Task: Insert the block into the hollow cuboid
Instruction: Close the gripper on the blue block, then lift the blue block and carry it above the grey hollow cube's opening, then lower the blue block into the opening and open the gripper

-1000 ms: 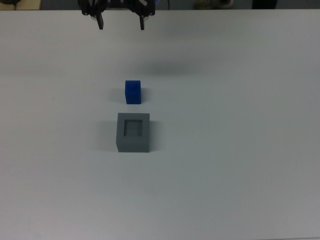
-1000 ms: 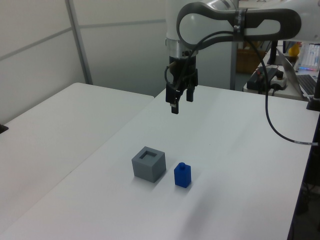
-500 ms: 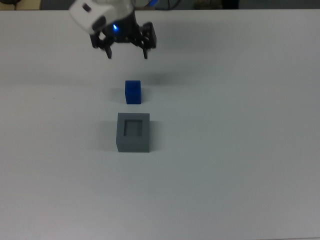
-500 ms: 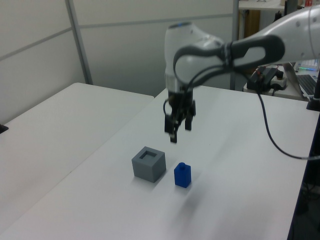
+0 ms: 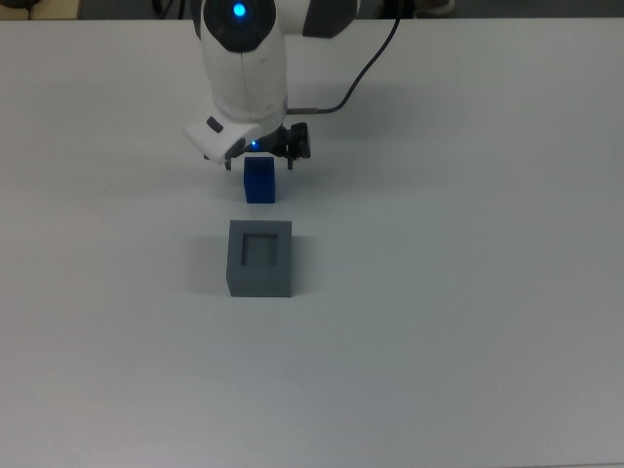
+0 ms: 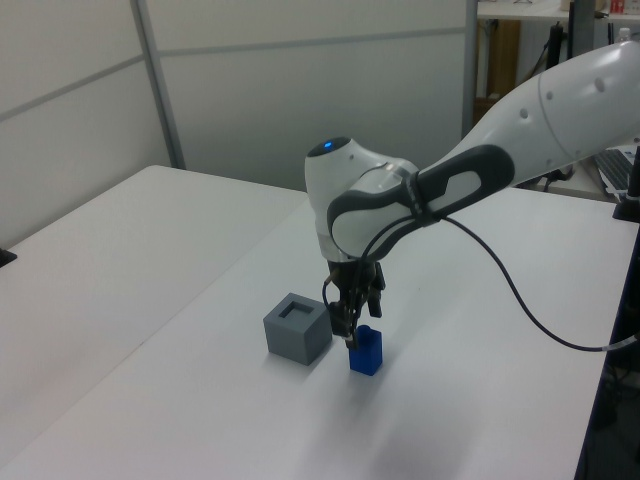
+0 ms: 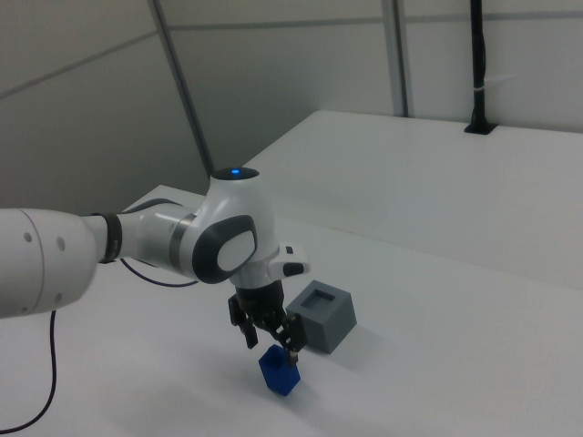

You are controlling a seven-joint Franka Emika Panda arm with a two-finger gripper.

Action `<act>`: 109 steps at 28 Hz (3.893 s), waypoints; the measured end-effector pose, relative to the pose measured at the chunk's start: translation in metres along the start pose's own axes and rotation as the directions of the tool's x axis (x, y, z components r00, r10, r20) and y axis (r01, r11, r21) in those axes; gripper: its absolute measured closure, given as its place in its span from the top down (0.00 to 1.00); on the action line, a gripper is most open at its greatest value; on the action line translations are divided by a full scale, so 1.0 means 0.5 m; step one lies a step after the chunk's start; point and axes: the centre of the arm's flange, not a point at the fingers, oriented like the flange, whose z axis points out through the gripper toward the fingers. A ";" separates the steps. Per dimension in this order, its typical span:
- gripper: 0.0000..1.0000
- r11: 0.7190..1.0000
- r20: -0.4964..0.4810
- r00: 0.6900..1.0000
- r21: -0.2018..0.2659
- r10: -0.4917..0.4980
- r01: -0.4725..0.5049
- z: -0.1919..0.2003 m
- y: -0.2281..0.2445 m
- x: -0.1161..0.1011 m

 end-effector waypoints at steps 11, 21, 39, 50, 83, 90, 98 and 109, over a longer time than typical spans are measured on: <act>0.63 1.000 0.006 1.000 -0.008 -0.005 0.005 0.032 0.000 0.005; 0.51 1.000 -0.007 1.000 -0.008 -0.007 0.007 0.016 -0.002 0.005; 0.51 0.998 -0.134 0.989 -0.002 0.057 -0.058 -0.234 0.021 0.055; 0.51 0.985 -0.143 0.974 0.016 0.174 -0.173 -0.199 0.031 0.170; 0.51 0.991 -0.123 0.984 0.008 0.132 -0.132 -0.163 -0.003 0.208; 0.52 0.992 -0.123 0.984 0.007 0.126 -0.126 -0.163 -0.003 0.208; 0.81 0.992 -0.122 0.985 0.007 0.125 -0.125 -0.162 -0.004 0.208; 1.00 0.992 -0.121 0.985 0.007 0.125 -0.125 -0.161 -0.004 0.209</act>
